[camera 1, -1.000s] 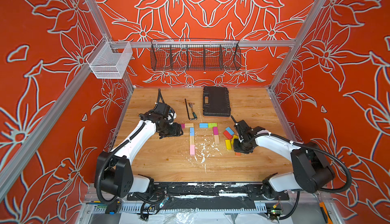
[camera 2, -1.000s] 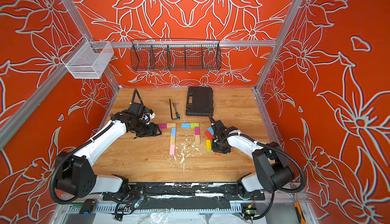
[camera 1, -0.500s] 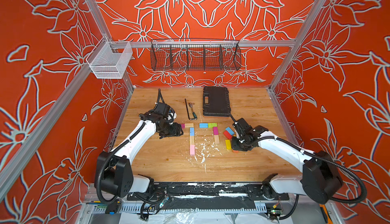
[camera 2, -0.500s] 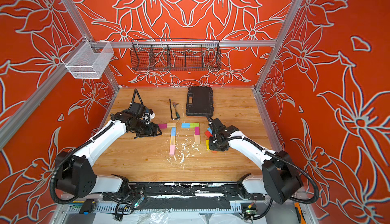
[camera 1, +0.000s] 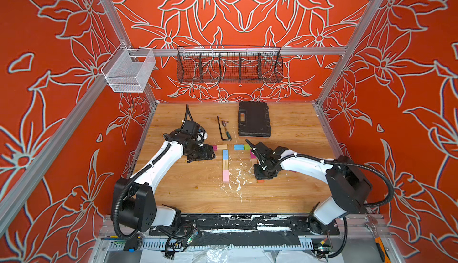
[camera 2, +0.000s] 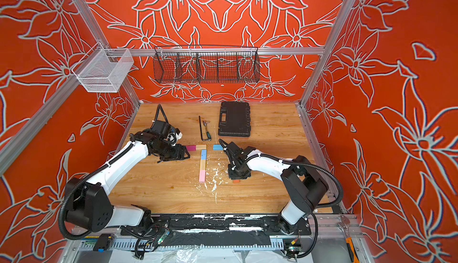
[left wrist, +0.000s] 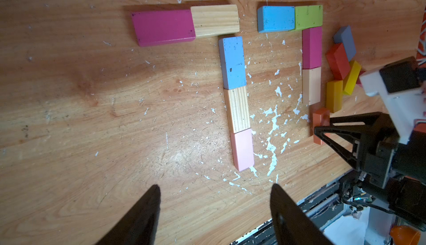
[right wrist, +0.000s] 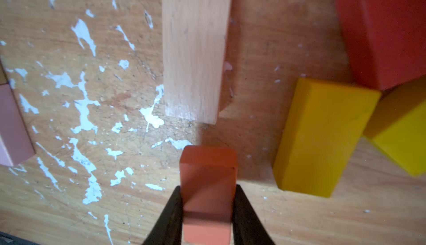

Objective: Assemble the number 7 with building blocks
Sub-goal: Assemble the building block at the center of the board.

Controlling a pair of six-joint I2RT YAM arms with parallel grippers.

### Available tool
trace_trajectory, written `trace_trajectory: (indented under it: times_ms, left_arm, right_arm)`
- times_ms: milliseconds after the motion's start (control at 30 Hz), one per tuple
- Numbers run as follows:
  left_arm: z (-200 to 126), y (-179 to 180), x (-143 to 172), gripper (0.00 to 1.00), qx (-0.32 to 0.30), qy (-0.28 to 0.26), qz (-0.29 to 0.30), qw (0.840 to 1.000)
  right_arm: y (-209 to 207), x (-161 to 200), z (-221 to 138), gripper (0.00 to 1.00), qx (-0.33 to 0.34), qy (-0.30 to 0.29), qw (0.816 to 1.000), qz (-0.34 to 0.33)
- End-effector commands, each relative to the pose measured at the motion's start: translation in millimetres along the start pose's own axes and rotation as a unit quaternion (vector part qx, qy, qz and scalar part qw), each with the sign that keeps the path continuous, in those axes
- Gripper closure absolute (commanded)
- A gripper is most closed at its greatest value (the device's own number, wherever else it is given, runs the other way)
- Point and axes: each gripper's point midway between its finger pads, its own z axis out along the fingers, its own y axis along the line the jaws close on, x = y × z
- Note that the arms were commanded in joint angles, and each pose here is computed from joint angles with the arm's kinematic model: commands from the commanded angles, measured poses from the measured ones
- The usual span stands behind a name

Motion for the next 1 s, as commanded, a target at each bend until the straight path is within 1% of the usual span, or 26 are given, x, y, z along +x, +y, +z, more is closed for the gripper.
trace_trajectory:
  times_ms: [0, 667, 700, 867, 967]
  left_arm:
    - [-1, 1, 1, 0.27, 0.001, 0.000, 0.000, 1.000]
    - [0, 3, 2, 0.27, -0.002, 0.003, 0.000, 1.000]
    - [-1, 3, 2, 0.27, -0.002, 0.002, 0.001, 1.000]
    - [-1, 3, 2, 0.27, -0.002, 0.002, 0.000, 1.000]
    - [-1, 2, 1, 0.27, -0.002, 0.001, 0.000, 1.000]
  right_arm:
    - [13, -9, -2, 0.75, -0.012, -0.010, 1.000, 0.006]
    - [7, -12, 15, 0.74, 0.014, 0.000, 1.000, 0.015]
    - [6, -11, 15, 0.72, 0.017, 0.000, 1.000, 0.015]
    - [4, -11, 12, 0.53, 0.021, -0.004, 1.000, 0.018]
    - [5, -11, 7, 0.44, 0.016, -0.010, 1.000, 0.021]
